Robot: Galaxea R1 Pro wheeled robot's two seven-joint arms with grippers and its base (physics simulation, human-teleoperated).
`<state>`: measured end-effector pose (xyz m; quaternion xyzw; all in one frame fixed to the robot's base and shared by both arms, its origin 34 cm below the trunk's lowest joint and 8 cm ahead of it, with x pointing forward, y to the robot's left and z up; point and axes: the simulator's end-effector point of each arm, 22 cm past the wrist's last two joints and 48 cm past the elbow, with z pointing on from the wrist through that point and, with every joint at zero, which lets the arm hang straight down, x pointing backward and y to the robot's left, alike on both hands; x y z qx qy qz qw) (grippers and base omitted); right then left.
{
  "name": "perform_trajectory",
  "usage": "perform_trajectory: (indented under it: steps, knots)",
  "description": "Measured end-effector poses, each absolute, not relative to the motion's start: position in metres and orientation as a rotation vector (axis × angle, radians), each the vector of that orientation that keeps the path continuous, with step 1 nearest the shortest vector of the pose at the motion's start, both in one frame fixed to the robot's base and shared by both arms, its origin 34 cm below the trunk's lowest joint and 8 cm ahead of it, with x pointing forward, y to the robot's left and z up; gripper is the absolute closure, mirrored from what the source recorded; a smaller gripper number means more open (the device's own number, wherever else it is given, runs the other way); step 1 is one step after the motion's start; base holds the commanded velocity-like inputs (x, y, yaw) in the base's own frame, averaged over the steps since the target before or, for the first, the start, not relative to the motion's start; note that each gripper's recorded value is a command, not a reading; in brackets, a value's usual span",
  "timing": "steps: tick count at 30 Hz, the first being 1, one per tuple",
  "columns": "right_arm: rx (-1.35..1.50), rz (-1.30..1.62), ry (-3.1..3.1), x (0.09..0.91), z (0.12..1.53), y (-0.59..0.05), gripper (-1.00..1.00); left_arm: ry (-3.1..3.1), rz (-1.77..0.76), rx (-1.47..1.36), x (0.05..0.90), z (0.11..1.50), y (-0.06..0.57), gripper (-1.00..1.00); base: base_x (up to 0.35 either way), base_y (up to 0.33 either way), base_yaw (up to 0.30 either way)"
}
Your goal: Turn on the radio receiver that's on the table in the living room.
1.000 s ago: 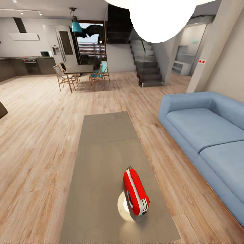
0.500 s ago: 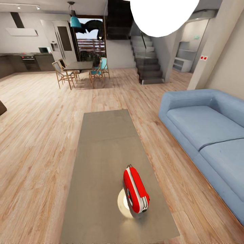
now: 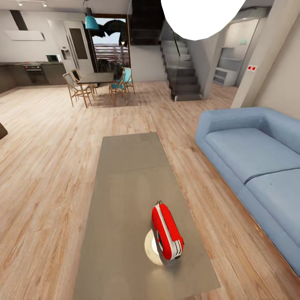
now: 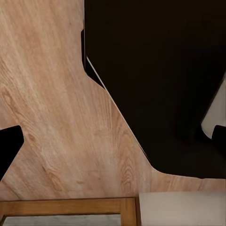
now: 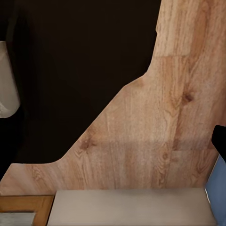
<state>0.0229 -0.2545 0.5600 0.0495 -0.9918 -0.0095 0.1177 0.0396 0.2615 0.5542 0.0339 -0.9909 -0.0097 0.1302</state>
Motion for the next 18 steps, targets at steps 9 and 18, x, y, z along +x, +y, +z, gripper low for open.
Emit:
perform_trajectory:
  steps: [9, 18]
  knots:
    - [0.142, -0.025, -2.900, 0.0224, 0.5601, -0.2537, -1.00, -2.878, -0.028, 0.099, 0.0394, 0.5543, 0.2615, -1.00, 0.000, 0.000, 0.000]
    - [0.142, -0.024, -2.899, 0.0218, 0.5603, -0.2540, -1.00, -2.876, -0.028, 0.098, 0.0386, 0.5545, 0.2615, -1.00, 0.000, 0.000, 0.000]
